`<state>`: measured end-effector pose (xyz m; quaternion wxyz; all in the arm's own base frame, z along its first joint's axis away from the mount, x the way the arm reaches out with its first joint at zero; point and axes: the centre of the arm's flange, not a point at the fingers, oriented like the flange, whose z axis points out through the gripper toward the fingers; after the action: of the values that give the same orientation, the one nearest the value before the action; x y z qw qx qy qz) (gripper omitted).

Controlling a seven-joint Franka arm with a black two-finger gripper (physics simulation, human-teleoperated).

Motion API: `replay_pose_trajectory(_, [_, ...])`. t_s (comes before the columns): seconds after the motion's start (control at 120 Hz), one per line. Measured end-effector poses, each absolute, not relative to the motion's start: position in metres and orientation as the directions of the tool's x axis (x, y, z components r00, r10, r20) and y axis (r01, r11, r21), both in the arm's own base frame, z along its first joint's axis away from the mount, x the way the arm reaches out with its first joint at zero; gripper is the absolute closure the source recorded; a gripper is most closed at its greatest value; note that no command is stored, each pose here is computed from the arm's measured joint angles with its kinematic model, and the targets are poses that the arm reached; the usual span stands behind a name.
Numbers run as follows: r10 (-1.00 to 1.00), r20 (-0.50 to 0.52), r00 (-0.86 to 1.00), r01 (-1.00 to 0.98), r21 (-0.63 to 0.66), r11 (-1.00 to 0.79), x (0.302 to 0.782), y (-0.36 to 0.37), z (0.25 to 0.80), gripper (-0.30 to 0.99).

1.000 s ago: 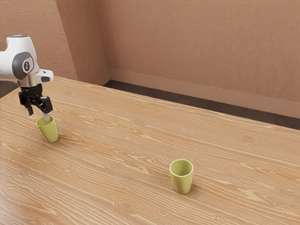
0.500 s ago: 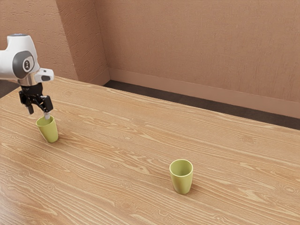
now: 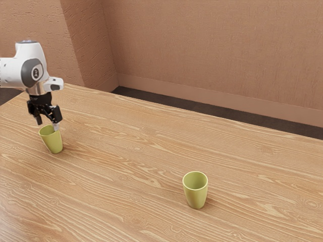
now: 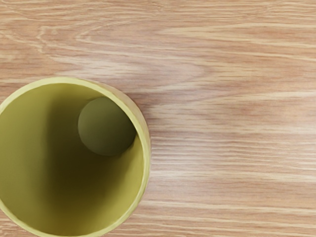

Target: Place the left cup onto the right cup

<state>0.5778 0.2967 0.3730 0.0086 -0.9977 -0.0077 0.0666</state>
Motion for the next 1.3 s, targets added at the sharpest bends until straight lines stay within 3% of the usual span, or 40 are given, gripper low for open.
replay_pose_trajectory(1.3, [-0.094, -0.155, 0.984, -0.093, 0.009, -0.996, 0.592, 0.293, 0.332, 0.00])
